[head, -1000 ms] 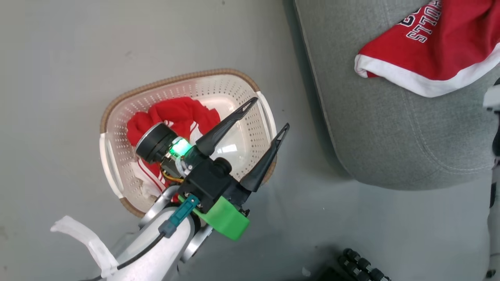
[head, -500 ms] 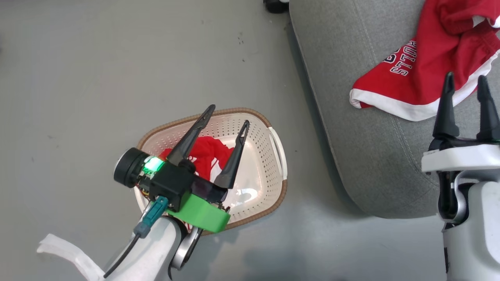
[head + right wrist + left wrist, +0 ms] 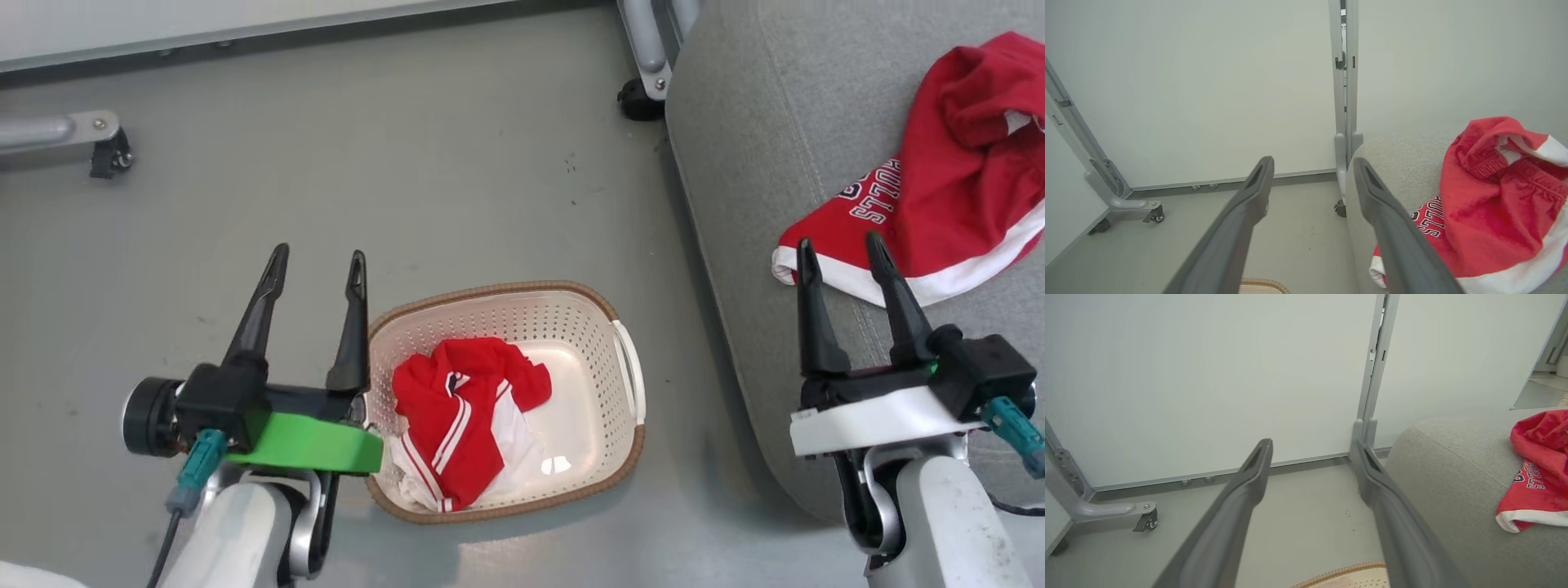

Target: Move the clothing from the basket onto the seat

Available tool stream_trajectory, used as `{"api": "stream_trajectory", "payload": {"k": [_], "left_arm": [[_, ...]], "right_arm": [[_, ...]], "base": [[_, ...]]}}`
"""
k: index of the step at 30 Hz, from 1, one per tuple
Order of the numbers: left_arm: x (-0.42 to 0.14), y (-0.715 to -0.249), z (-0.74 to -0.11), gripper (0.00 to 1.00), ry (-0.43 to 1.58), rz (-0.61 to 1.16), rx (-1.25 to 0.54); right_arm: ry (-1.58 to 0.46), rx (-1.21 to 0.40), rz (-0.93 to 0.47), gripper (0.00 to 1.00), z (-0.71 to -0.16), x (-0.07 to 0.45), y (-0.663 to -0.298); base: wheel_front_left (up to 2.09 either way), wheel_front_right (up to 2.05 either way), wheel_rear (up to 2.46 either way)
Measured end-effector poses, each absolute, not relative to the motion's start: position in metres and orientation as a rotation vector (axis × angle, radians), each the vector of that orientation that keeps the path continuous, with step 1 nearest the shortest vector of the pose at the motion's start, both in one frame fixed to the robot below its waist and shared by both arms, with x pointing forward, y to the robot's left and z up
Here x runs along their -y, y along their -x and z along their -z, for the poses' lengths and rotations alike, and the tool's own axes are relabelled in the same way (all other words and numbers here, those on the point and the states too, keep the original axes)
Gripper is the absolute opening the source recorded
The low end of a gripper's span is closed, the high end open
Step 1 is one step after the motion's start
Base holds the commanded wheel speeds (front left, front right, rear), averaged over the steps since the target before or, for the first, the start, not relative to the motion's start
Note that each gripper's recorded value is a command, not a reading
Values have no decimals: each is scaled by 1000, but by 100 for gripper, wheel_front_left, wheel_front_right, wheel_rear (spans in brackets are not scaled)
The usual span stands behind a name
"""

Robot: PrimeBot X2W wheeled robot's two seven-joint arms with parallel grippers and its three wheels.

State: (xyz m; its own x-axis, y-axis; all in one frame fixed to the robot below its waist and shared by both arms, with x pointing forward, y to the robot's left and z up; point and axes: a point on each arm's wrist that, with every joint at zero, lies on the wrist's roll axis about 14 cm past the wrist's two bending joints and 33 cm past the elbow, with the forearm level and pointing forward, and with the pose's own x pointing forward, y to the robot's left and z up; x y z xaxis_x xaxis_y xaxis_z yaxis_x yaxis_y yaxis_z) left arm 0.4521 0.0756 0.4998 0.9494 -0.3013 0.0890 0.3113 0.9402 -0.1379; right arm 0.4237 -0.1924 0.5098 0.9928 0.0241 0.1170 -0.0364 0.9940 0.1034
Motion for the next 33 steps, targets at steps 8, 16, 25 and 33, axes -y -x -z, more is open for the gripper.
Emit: {"api": "stream_trajectory", "payload": {"k": [8,16,25,33], "left_arm": [[-127,-430,-504,100,145,164,67],[-144,-401,-501,100,106,135,54],[-142,-378,-498,100,102,141,40],[-144,-373,-495,100,85,138,34]], "right_arm": [[-111,98,-94,100,-515,170,-409],[-116,83,-122,100,-520,160,-391],[-119,62,-116,100,-523,162,-367],[-118,60,-124,100,-526,160,-361]], "base": [[0,0,0],[0,0,0],[0,0,0],[0,0,0]]}}
